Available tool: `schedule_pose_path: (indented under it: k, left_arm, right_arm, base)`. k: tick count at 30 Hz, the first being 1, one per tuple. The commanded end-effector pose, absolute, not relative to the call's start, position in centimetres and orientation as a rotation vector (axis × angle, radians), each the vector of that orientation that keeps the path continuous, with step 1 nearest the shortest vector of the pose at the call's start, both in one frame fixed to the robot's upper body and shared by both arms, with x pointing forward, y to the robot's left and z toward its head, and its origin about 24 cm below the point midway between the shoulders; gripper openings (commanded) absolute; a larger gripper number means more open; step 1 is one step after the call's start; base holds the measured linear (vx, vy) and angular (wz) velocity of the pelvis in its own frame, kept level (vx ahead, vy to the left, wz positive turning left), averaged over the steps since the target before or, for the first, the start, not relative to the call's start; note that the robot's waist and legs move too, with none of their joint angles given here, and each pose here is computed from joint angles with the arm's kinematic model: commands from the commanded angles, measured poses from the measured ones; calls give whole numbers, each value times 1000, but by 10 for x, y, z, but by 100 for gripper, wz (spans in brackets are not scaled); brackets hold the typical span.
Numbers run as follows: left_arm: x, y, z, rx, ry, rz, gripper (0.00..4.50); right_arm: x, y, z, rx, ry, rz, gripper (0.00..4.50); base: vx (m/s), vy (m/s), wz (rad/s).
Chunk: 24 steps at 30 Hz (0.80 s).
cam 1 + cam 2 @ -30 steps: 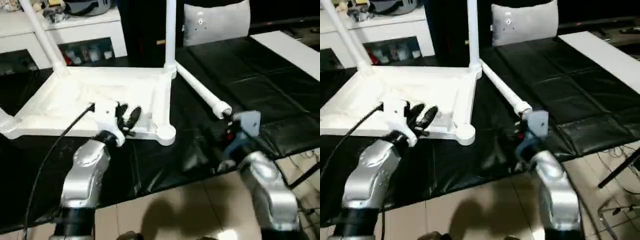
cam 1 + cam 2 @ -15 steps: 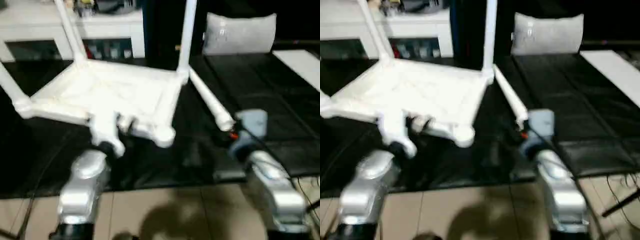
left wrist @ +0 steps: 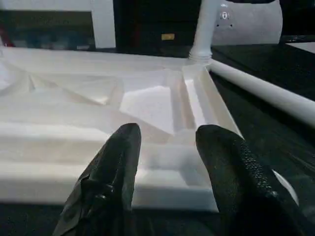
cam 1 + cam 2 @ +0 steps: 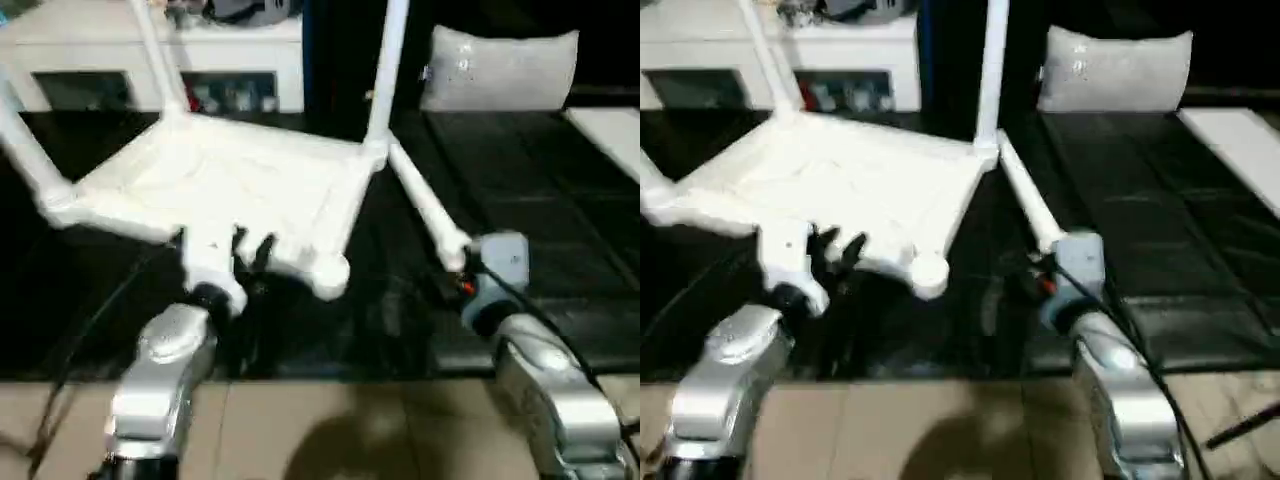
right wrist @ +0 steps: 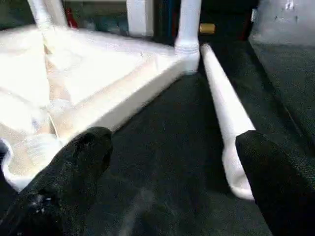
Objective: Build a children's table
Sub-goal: Move to table
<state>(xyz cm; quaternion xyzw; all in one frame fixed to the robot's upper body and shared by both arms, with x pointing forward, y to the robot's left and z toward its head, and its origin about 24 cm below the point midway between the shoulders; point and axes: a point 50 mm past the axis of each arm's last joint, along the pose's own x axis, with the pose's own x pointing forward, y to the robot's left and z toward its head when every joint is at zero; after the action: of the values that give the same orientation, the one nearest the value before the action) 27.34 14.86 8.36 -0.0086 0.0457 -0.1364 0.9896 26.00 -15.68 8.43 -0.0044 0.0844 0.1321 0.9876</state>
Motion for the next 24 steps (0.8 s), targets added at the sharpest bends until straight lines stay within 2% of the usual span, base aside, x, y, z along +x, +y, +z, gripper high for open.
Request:
schedule_pose_path:
  k: [1, 10, 13, 16, 19, 24]
  left_arm:
    - [277, 141, 88, -25, 83, -295, 233]
    - [279, 142, 87, -26, 89, -294, 233]
    - [279, 141, 87, -28, 88, -296, 233]
    - [278, 139, 86, -23, 90, -299, 233]
    - [278, 139, 87, -29, 80, -294, 233]
    - [279, 142, 91, -12, 82, -349, 233]
  right_arm:
    - [260, -162, 86, -13, 176, 259, 450]
    - [259, -156, 86, -66, 205, 337, 450]
    - [258, -155, 87, -66, 206, 347, 450]
    - [258, -161, 89, -33, 190, 316, 450]
    - [260, -162, 91, -66, 184, 352, 450]
    - [271, -168, 100, -82, 195, 323, 450]
  base:
    - [111, 53, 11]
    - [136, 24, -4]
    - [177, 67, 49]
    - [161, -16, 47]
    - [135, -66, 2]
    - [112, -17, -8]
